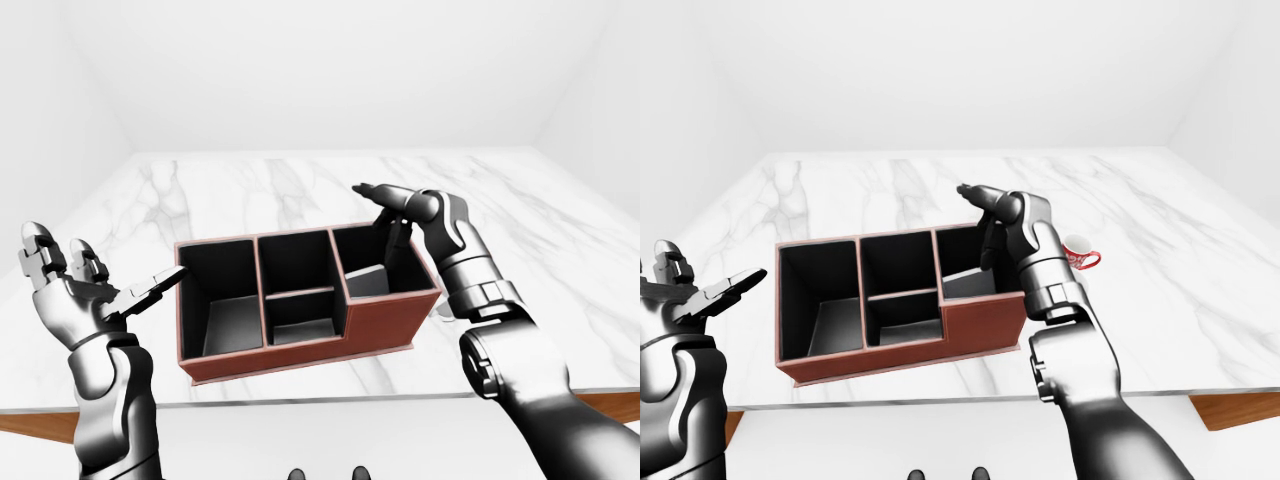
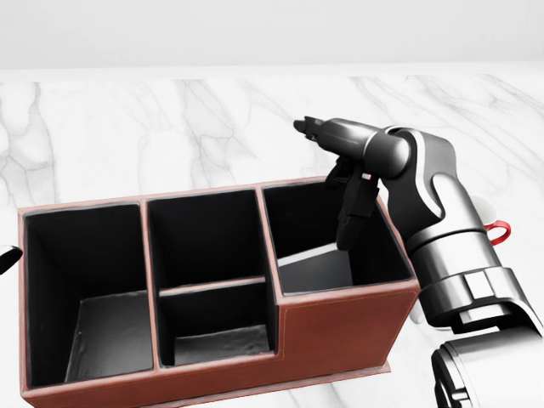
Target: Pick up the book and place it in the right compartment of the caddy.
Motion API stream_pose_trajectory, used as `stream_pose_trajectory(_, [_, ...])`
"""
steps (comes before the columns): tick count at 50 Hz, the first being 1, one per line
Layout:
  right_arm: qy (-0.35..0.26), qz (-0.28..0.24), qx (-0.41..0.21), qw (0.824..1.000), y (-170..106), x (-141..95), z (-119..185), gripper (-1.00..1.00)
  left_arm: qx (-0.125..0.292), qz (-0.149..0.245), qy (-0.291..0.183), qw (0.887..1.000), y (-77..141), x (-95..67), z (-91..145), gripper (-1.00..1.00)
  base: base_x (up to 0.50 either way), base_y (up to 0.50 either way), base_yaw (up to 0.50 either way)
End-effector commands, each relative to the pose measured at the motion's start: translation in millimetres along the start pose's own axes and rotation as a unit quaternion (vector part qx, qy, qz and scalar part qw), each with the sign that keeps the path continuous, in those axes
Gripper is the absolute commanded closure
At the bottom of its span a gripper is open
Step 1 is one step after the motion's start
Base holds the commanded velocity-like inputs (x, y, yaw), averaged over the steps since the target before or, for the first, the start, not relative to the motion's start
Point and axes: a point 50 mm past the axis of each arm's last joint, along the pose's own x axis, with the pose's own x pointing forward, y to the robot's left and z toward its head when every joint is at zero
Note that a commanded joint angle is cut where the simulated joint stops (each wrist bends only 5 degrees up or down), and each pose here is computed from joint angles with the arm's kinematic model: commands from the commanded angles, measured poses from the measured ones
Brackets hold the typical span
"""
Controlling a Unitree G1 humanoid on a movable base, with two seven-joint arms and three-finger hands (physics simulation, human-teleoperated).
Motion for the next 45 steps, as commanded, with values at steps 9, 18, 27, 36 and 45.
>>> stream_pose_trajectory(9, [-0.062, -0.191, -0.106, 0.974, -62, -61, 50, -1.0, 0.0, 0.0, 0.0, 1.0, 0, 0.2, -1, -1.0, 0.0, 0.0, 0.0])
stream_pose_trajectory(18, [-0.091, -0.315, -0.168, 0.929, -86, -112, 86, -1.0, 0.0, 0.0, 0.0, 1.0, 0, 0.4, 0, -1.0, 0.0, 0.0, 0.0])
stream_pose_trajectory(27, [-0.105, -0.39, -0.194, 0.894, -95, -146, 103, -1.0, 0.0, -0.001, 0.0, 1.0, 0, 0.3, -1, -1.0, 0.0, 0.0, 0.0])
stream_pose_trajectory(36, [-0.14, -0.393, -0.173, 0.892, -93, -151, 106, -1.0, 0.001, -0.001, 0.0, 1.0, 0, -0.4, -1, -1.0, 0.0, 0.0, 0.0])
stream_pose_trajectory(45, [-0.216, -0.396, -0.14, 0.881, -100, -166, 115, -1.0, 0.001, -0.001, 0.0, 1.0, 0, -0.8, -1, -1.0, 0.0, 0.0, 0.0])
